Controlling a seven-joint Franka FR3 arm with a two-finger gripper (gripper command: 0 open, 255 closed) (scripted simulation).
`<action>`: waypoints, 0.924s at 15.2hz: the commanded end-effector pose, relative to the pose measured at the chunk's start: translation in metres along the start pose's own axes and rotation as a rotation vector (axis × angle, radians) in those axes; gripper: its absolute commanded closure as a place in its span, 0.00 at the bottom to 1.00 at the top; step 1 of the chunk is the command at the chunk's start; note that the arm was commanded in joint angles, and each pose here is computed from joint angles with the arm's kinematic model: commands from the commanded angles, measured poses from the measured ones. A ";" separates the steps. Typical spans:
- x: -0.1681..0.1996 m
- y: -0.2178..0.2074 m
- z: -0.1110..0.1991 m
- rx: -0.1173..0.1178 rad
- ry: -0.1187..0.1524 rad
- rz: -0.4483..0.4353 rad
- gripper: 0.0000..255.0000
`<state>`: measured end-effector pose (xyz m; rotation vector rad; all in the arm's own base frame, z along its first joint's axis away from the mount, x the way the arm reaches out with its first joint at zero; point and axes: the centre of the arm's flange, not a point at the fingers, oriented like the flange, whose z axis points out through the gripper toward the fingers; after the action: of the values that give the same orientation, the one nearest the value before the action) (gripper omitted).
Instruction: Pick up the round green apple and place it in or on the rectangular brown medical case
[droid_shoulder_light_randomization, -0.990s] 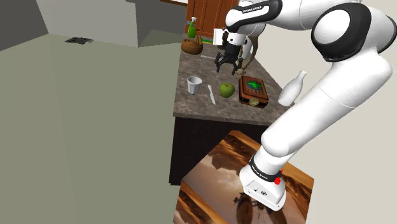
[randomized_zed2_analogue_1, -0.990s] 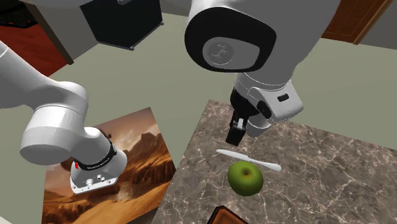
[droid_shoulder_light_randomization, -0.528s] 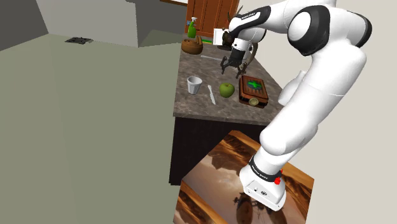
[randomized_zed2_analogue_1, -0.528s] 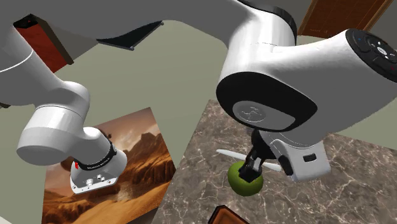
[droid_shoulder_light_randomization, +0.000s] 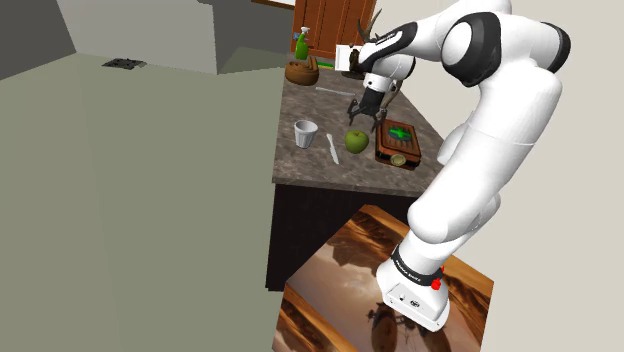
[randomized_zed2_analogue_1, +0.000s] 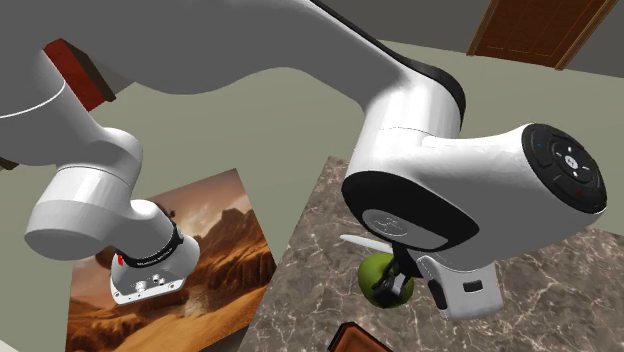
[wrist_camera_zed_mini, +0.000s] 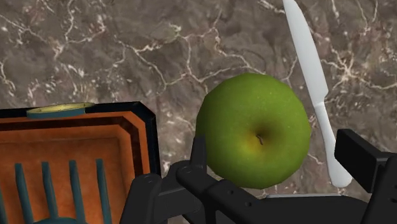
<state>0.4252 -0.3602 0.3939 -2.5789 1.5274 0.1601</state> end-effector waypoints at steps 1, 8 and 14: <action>0.000 0.000 0.008 0.000 0.000 0.000 0.00; 0.000 0.000 0.008 0.000 0.000 0.000 0.00; 0.000 0.000 0.008 0.000 0.000 0.000 1.00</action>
<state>0.4248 -0.3591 0.3862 -2.5789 1.5277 0.1595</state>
